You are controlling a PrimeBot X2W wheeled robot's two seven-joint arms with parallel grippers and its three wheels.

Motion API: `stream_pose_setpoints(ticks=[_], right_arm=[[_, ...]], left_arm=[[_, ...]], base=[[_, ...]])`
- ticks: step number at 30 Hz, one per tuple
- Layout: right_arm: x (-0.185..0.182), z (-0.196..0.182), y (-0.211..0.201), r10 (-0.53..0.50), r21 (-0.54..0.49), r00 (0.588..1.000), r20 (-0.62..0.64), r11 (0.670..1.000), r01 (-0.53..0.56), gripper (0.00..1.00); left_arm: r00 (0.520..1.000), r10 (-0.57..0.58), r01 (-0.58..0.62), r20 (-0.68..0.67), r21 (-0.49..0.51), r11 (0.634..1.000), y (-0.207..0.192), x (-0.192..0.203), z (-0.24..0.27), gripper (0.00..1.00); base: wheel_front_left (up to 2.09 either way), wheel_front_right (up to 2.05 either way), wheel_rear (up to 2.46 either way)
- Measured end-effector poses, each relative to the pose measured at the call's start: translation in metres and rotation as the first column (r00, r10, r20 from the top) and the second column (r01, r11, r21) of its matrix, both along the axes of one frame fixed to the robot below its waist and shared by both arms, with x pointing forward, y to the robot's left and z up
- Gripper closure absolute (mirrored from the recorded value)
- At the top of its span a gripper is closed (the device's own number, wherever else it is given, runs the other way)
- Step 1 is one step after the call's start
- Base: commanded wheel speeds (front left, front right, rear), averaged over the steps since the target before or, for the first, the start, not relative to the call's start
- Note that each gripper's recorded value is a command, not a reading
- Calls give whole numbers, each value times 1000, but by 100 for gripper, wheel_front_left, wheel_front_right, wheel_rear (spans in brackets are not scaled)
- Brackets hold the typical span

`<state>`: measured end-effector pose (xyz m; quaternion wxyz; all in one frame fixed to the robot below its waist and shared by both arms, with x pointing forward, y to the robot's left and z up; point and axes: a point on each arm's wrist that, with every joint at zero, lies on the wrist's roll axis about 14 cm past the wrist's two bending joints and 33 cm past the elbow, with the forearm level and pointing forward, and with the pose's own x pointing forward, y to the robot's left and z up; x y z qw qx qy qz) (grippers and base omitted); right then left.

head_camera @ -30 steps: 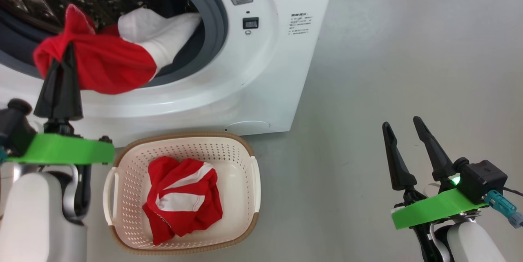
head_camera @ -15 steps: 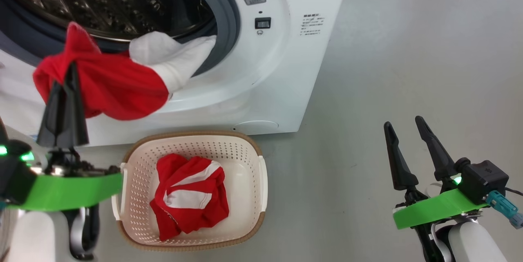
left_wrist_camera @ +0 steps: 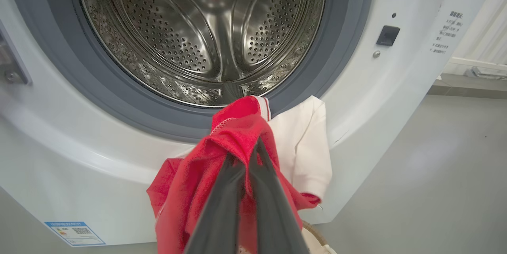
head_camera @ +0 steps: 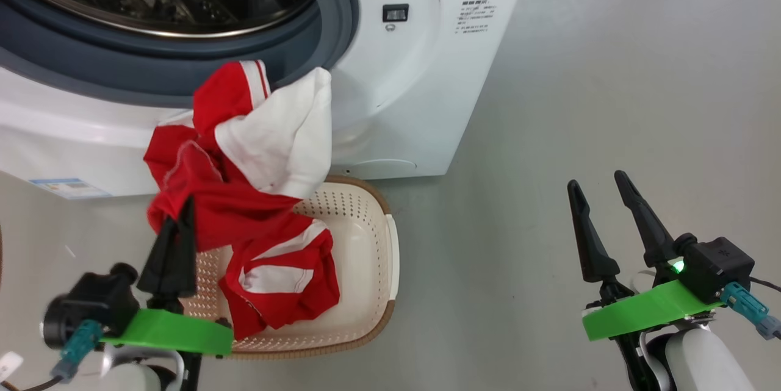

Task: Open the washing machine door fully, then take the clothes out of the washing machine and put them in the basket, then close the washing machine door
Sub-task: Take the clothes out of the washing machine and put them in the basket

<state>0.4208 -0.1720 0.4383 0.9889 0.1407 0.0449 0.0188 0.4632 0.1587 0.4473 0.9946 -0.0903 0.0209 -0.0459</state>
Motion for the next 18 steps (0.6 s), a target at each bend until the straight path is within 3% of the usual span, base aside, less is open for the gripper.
stream_pose_setpoints(ticks=[6,18], right_arm=[[8,-10,0,2,-3,1000,-21,1000,-2,0],[19,-30,-5,-8,-12,998,-58,1000,7,0]], left_arm=[[974,-39,40,-224,-2,999,-13,-17,-73,100],[895,-147,166,-421,7,986,-39,-22,-144,100]], base=[[0,0,0],[0,0,0]])
